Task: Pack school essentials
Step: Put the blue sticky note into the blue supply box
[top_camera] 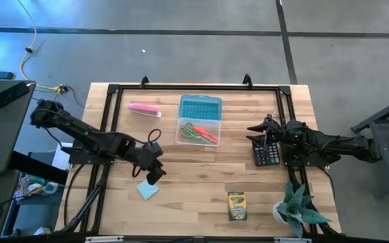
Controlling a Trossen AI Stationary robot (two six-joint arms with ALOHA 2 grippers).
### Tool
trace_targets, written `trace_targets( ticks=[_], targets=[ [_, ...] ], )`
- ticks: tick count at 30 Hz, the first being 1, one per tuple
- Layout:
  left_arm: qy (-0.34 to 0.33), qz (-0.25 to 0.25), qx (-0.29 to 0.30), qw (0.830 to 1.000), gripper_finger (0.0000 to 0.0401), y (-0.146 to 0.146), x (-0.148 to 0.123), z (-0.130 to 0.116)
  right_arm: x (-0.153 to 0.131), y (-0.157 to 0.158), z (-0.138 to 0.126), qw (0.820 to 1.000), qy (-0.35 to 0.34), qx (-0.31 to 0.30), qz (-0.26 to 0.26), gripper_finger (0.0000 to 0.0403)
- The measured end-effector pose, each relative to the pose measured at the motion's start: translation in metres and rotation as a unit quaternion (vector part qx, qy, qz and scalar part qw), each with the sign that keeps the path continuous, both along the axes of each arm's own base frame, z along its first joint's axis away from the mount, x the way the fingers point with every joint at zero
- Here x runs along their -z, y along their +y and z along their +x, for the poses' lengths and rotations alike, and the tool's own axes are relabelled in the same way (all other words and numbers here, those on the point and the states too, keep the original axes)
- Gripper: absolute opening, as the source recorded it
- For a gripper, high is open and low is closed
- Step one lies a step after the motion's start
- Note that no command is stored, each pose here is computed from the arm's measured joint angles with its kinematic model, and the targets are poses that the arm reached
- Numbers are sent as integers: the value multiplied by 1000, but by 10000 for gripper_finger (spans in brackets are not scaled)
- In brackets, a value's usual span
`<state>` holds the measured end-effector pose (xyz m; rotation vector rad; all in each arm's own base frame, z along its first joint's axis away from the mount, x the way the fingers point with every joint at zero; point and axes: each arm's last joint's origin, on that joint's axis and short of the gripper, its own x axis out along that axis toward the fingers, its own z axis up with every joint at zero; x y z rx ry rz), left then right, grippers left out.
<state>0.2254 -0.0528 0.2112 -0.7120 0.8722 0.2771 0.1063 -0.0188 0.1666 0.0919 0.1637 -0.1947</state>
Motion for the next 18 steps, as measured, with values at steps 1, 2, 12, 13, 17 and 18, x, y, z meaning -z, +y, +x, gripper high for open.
trace_targets(
  ticks=[1, 2, 12, 13, 17, 18],
  targets=[
    [-2, -4, 0, 1000, 207, -2, -2, 0, 0, 0, 0, 1000, 0, 0, 0, 172],
    [-5, -8, 1, 1000, 207, -5, -3, 0, 0, 0, 0, 1000, 0, 0, 0, 172],
    [2, -35, -5, 999, 187, -29, -29, -2, 0, 0, 0, 1000, 2, 0, 0, 172],
    [2, -38, -11, 999, 183, -31, -31, -1, 0, 0, 0, 1000, 2, 0, 0, 172],
    [-3, -35, -16, 999, 166, -40, -41, 3, 0, 0, 0, 1000, 2, 0, 0, 172],
    [-3, -34, -16, 999, 162, -42, -44, 4, 1, 0, 0, 1000, 3, 0, 1, 172]
  ],
)
